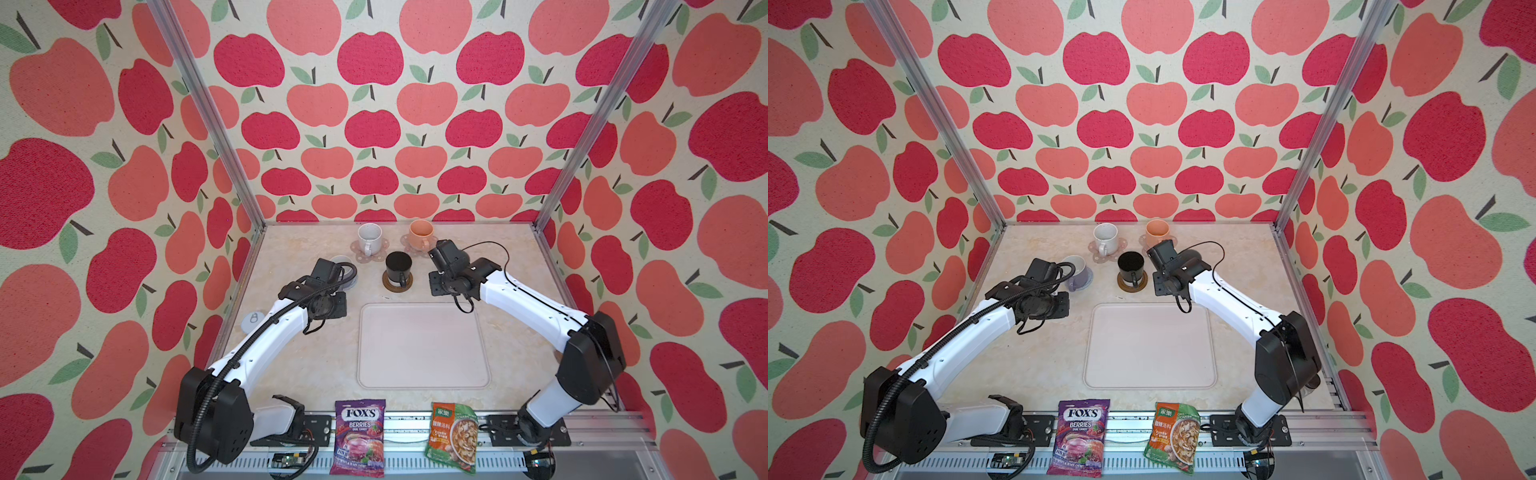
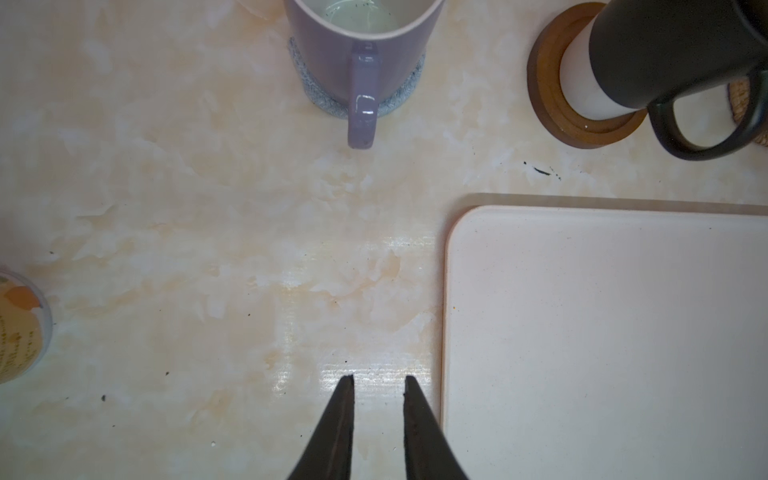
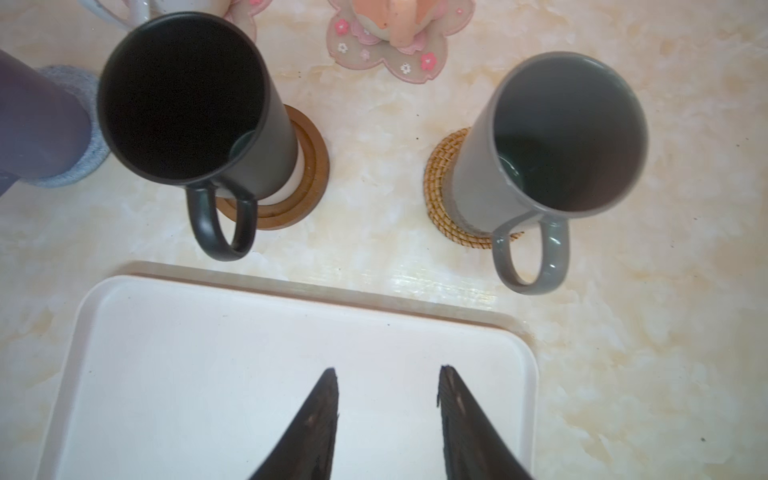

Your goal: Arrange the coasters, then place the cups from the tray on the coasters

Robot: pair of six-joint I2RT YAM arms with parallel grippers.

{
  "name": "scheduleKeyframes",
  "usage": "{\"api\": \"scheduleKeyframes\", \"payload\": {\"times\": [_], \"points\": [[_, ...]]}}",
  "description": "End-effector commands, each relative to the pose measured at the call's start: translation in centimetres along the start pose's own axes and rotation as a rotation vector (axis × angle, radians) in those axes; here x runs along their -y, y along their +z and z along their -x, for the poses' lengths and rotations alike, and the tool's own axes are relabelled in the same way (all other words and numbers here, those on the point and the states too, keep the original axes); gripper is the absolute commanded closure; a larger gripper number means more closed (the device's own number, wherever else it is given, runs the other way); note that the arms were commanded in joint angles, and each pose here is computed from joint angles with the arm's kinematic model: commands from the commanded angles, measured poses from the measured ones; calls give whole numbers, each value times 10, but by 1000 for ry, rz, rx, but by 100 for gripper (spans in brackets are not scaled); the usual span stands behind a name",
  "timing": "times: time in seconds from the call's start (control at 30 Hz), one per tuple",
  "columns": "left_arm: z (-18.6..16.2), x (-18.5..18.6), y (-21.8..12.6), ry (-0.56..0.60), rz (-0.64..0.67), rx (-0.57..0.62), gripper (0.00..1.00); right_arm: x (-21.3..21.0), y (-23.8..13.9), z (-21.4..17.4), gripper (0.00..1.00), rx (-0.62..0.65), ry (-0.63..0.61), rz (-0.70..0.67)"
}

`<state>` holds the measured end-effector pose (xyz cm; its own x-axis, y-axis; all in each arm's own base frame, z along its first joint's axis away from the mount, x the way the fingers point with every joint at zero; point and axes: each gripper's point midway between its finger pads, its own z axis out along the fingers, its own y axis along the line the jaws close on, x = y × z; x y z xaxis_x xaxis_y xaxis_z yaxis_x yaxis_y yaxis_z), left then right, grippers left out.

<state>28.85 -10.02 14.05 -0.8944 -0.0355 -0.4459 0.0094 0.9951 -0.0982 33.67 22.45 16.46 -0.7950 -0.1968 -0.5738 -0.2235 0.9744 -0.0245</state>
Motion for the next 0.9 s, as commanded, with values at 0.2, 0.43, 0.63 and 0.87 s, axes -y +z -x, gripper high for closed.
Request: {"api": "scheduleKeyframes", "payload": {"times": [0.2,0.43,0.63,0.87], "points": [[12,-35,-23,76,180,58,74,88,-31,-13,55,90,37,-163],[15,-61,-21,55,299,96,74,143,-44,-29,51,152,135,-224],[17,-74,-27,22,350,161,73,170,-50,-43,49,182,216,-239],[15,-102,-31,-59,421,252,71,192,-43,-53,46,188,245,-272]]}}
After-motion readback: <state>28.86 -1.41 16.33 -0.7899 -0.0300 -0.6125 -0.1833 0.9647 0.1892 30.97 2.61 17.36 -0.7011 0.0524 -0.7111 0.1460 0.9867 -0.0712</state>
